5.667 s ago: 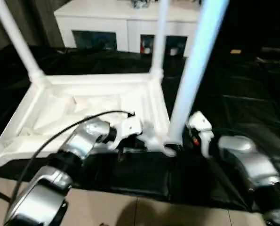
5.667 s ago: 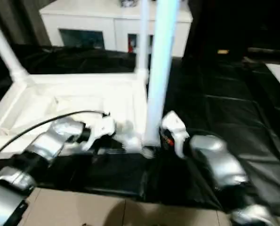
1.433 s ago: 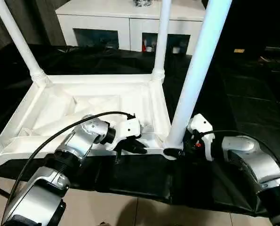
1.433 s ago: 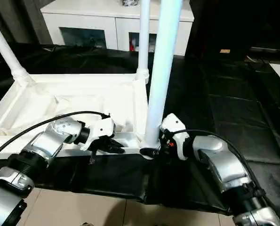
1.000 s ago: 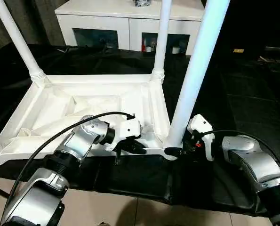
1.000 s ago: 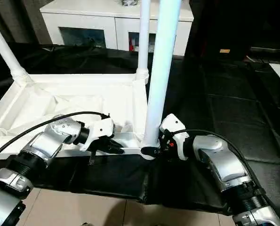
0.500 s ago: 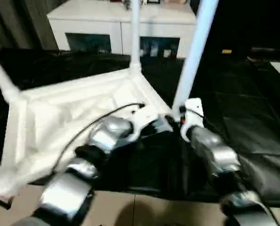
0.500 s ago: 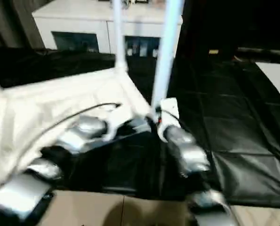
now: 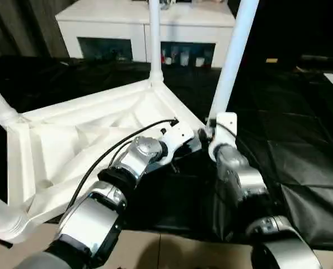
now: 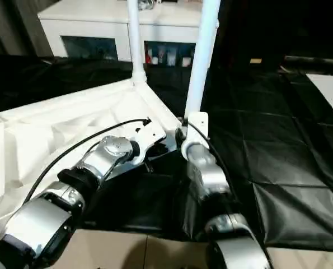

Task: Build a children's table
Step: Rotate leg to tighten

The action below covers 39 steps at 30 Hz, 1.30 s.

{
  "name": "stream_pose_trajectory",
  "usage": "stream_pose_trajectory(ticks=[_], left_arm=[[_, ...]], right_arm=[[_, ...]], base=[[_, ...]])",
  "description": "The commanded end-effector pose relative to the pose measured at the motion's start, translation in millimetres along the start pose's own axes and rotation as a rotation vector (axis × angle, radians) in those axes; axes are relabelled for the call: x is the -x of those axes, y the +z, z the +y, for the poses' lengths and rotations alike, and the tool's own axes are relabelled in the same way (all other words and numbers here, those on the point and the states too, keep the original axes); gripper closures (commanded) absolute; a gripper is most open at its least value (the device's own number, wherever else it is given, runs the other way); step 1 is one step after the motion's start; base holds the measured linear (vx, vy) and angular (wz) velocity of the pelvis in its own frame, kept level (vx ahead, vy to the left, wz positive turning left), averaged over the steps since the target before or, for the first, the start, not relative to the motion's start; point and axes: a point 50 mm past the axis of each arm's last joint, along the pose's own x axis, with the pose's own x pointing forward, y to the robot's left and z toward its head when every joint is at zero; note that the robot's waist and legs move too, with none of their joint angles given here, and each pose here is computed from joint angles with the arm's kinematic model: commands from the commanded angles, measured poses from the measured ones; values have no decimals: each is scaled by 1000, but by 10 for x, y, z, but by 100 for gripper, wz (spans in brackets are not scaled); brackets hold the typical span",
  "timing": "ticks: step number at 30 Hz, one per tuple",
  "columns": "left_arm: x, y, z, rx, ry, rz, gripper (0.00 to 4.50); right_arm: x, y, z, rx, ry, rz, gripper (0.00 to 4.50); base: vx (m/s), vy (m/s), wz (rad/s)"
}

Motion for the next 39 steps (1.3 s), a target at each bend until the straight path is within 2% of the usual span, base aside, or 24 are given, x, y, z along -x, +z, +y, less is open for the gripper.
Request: stream_pose_trajectory(ticks=[1,5,8,10,11,14,16,19,20,29,34,35,39], left_arm=[[99,-55,140,-34,47,24,450],[137,-102,137,-54,1,25,450],[187,-149,114,-84,-80,17,450],[187,-149,114,-84,-80,17,450],[250,-191,53,-116,-217,7,450],[324,-235,-14,-146,-356,9,450],[424,-279,-67,-169,-490,19,450],[464,-292,-81,-174,-532,21,450],[543,-339,-73,-187,-579,59,450],[631,-365,-37,-187,-570,72,450],[656,-358,-45,-184,-573,72,450],[657,-359,-47,-184,-574,72,450],[660,-360,-52,-181,-570,73,450]], right_arm=[[48,-28,-126,45,35,-1,78],[119,64,-259,116,125,-40,62],[248,106,-383,178,295,-50,62],[248,106,-383,178,295,-50,62],[384,140,-470,226,453,-62,62],[522,157,-534,274,597,-54,62],[637,143,-590,318,711,-14,62],[677,137,-609,330,749,6,62],[757,110,-605,346,843,55,62],[854,16,-557,400,997,145,62],[824,13,-542,402,996,150,62],[818,12,-539,402,995,149,87],[774,13,-527,388,979,134,109]], base=[[0,0,0],[0,0,0],[0,0,0],[0,0,0],[0,0,0],[0,0,0],[0,0,0],[0,0,0],[0,0,0],[0,0,0],[0,0,0],[0,0,0],[0,0,0]])
